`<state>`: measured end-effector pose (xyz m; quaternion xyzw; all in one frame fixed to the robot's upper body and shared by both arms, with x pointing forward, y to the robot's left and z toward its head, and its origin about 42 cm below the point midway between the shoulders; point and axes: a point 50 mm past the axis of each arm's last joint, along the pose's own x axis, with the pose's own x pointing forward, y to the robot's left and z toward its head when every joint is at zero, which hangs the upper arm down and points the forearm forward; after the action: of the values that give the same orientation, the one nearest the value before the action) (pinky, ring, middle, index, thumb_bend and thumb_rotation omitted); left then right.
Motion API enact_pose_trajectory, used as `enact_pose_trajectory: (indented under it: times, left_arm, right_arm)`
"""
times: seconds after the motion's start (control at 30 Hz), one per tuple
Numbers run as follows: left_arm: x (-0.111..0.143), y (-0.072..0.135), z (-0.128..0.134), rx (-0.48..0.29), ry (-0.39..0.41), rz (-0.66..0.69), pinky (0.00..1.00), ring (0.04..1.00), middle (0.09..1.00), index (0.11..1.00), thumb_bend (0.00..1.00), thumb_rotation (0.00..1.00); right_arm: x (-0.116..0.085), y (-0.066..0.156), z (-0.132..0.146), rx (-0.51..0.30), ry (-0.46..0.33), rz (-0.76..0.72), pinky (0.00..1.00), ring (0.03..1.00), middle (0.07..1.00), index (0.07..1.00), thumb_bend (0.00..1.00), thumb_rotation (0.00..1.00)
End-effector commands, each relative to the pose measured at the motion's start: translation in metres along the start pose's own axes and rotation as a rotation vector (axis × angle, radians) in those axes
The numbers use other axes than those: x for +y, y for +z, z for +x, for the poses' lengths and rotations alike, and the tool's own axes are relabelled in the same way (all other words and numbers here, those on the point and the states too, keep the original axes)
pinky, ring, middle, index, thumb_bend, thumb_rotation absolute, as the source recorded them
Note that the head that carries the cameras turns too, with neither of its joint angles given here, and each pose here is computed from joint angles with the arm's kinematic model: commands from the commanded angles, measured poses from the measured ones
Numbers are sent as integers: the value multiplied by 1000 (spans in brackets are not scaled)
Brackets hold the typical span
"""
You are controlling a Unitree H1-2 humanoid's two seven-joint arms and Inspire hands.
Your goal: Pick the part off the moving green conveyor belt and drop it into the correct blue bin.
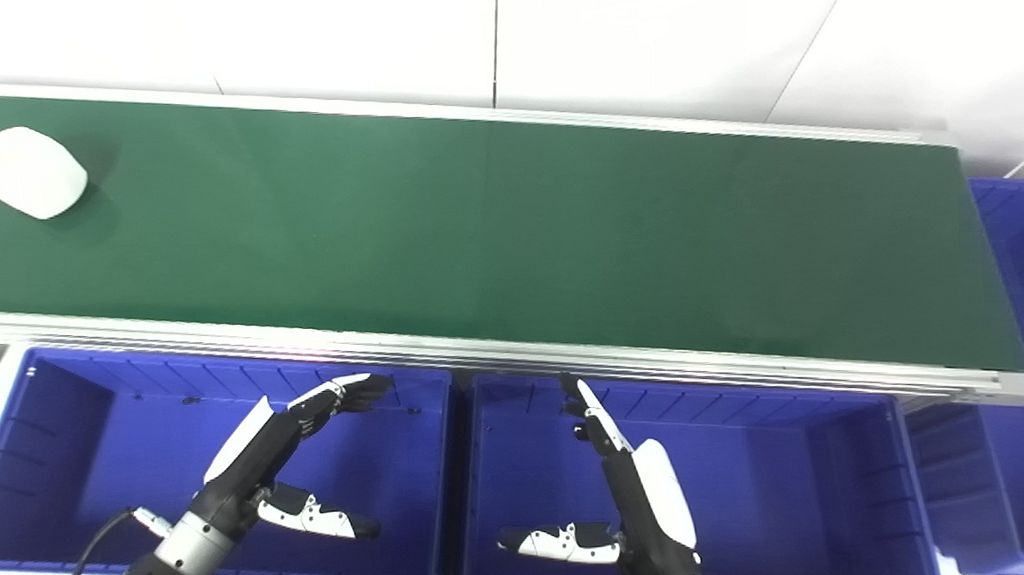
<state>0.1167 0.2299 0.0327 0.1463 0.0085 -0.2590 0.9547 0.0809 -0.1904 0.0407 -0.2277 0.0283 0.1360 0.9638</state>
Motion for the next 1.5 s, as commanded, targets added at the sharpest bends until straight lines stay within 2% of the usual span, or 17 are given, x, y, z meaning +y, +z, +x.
enact_pose_trajectory:
  times: [0.0, 0.47, 0.67, 0.87, 1.0, 1.1, 1.3, 1.47]
  left_arm:
    - [-3, 7, 2, -48, 11, 15, 799, 837, 840, 802, 942, 216]
    - [-17, 0, 11, -35, 1, 9, 707, 768, 795, 760, 953, 192]
    - [-19, -3, 12, -26, 4, 3, 701, 762, 786, 753, 957, 185]
    - [-19, -7, 14, -17, 0, -3, 695, 758, 780, 746, 953, 169]
    - [-18, -9, 16, -12, 0, 3, 686, 752, 777, 741, 958, 205]
    - [-17, -10, 19, -12, 0, -4, 681, 747, 773, 739, 953, 191]
    - [-16, -3, 22, -41, 35, -12, 649, 717, 748, 720, 950, 206]
    - [-13, 16, 22, -105, 78, -39, 608, 676, 731, 707, 937, 232]
  right_arm:
    - [-5, 4, -4, -40, -8, 4, 794, 884, 932, 959, 888, 366]
    - [-13, -13, -5, -39, -8, -6, 775, 894, 962, 987, 885, 309]
    - [-11, -19, -6, -34, -8, 3, 791, 906, 968, 987, 881, 324]
    - [-10, -21, -4, -28, -9, -2, 751, 881, 953, 978, 883, 340]
    - [-8, -24, -1, -36, -5, -16, 746, 878, 950, 972, 877, 329]
    - [-8, -25, 1, -33, -6, -23, 754, 874, 939, 971, 878, 344]
    - [-9, -27, 2, -23, -4, -13, 741, 870, 934, 967, 885, 345]
    - [-10, -28, 3, -26, -1, -7, 755, 873, 932, 968, 883, 348]
